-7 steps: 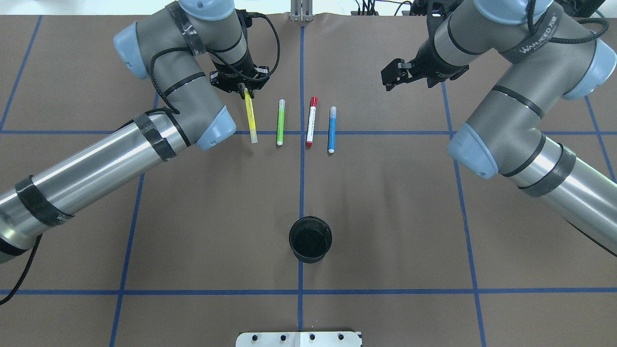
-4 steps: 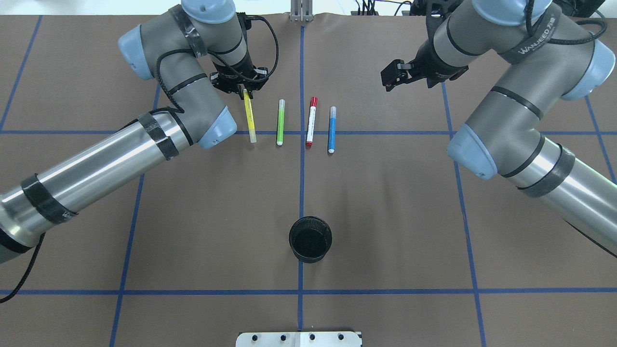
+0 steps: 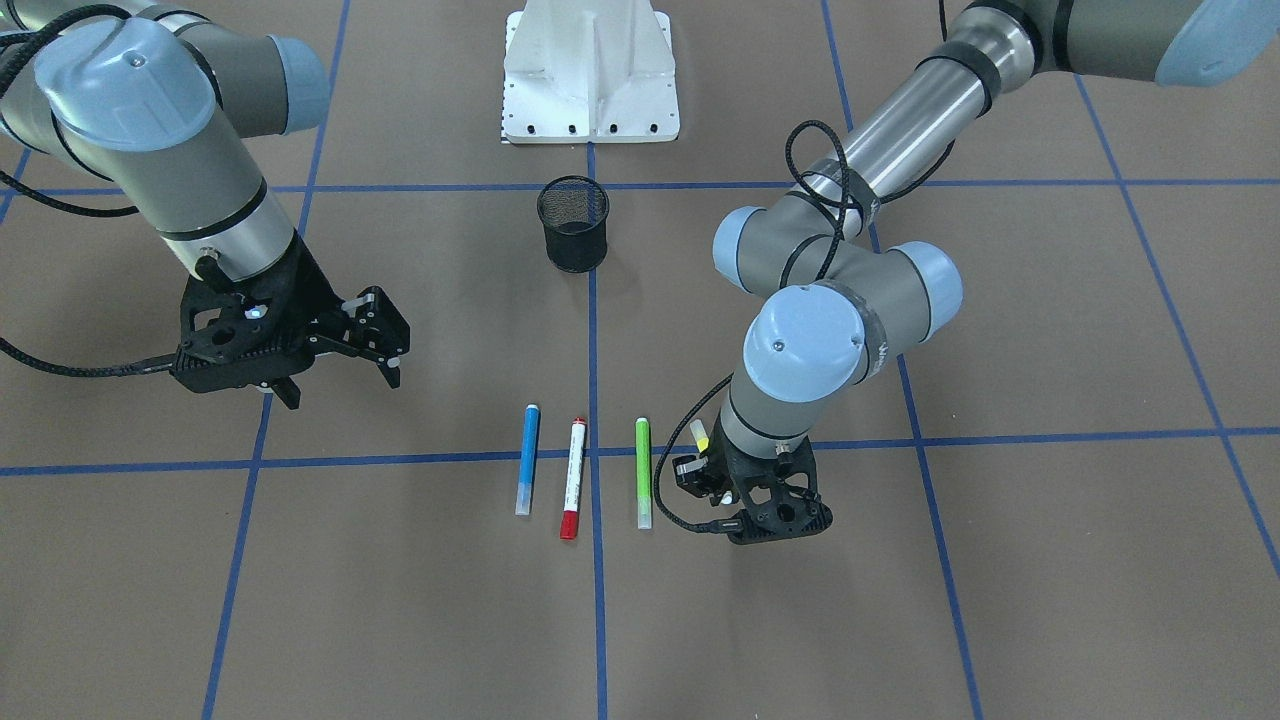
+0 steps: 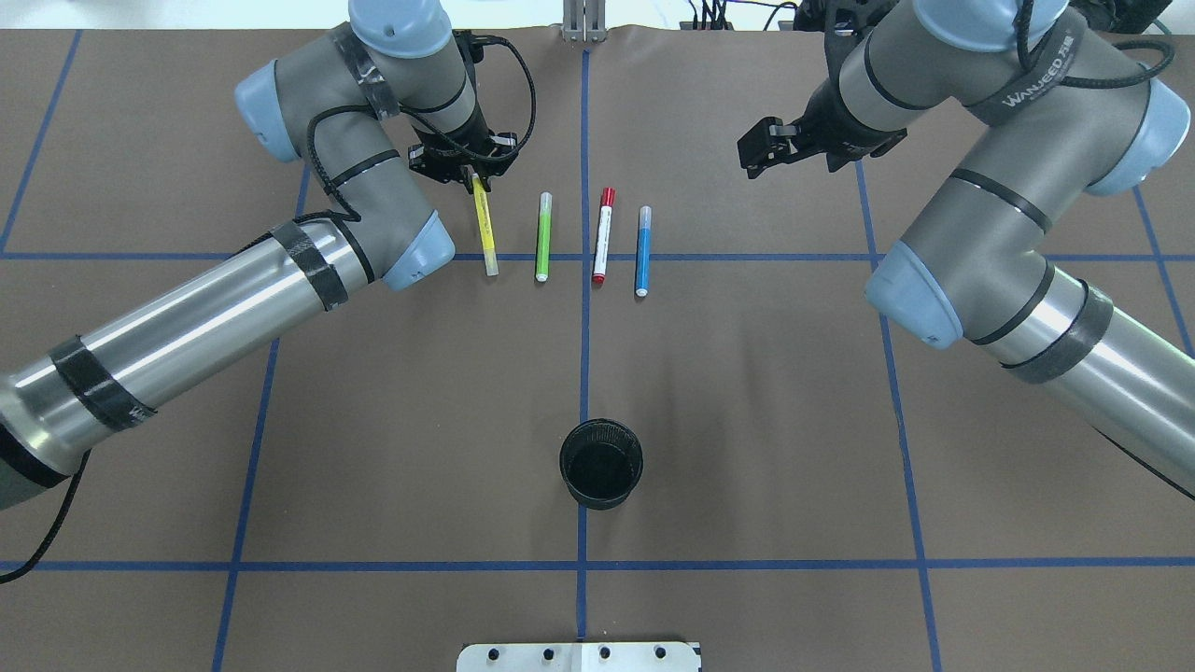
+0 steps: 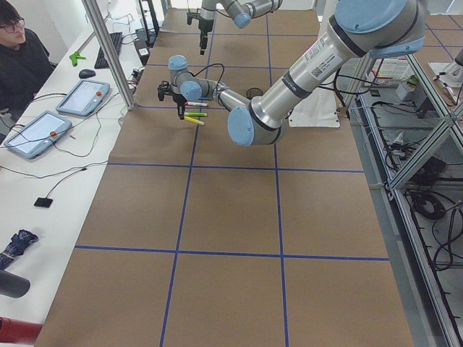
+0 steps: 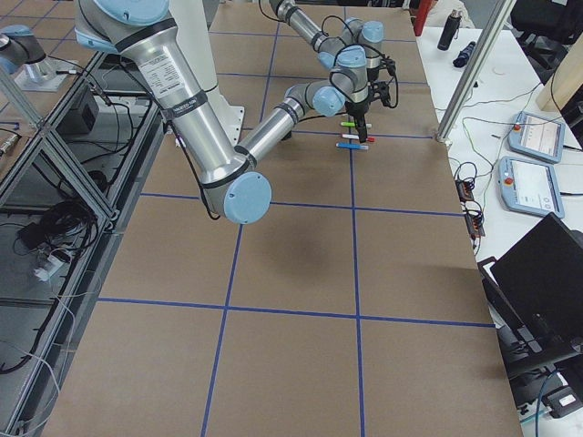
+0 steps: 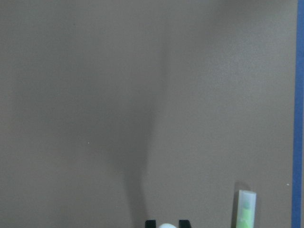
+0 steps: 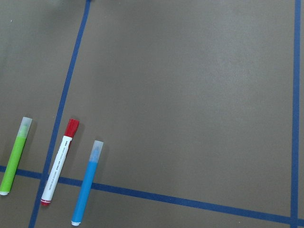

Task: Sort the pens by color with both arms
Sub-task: 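Carry the yellow marker beside the green marker, lower and release it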

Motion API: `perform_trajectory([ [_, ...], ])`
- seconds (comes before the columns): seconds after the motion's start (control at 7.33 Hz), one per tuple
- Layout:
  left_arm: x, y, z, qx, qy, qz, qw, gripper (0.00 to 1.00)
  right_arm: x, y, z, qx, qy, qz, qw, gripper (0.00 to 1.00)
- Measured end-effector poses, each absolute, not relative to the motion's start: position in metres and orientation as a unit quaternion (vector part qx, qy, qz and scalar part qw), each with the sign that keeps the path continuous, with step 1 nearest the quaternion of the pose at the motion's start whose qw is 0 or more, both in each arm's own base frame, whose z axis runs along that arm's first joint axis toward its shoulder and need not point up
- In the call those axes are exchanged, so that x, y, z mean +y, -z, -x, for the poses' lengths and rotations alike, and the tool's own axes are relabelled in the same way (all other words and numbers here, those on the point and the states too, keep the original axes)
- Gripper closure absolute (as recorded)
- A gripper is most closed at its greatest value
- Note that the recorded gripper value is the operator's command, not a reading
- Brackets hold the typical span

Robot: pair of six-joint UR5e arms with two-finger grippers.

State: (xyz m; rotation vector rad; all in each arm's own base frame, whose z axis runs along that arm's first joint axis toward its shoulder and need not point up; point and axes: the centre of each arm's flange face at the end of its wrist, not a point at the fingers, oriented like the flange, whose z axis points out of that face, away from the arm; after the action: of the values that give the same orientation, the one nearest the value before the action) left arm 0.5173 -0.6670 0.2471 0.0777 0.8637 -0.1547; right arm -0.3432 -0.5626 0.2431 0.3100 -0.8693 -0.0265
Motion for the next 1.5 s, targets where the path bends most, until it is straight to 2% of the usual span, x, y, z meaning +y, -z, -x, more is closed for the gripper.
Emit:
perform_trajectory([
  [0.82, -0.671, -0.252, -0.523, 0.407, 0.083, -0.059, 0.907, 0.99, -0.565, -0.246, 0.345, -0.417, 0.016, -0.149, 0.897, 0.0],
  [1.09, -0.668, -0.256, -0.535, 0.403, 0.092, -0.072, 0.908, 0.64, -0.565, -0.246, 0.345, -0.417, 0.017, -0.15, 0.897, 0.0],
  [1.36, -0.664, -0.255, -0.542, 0.409, 0.113, -0.068, 0.903, 0.0, -0.565, -0.246, 0.345, -0.416, 0.017, -0.15, 0.897, 0.0],
  [1.5, -0.663, -0.255, -0.544, 0.409, 0.118, -0.068, 0.902, 0.0, -0.565, -0.246, 0.345, -0.416, 0.017, -0.15, 0.897, 0.0],
])
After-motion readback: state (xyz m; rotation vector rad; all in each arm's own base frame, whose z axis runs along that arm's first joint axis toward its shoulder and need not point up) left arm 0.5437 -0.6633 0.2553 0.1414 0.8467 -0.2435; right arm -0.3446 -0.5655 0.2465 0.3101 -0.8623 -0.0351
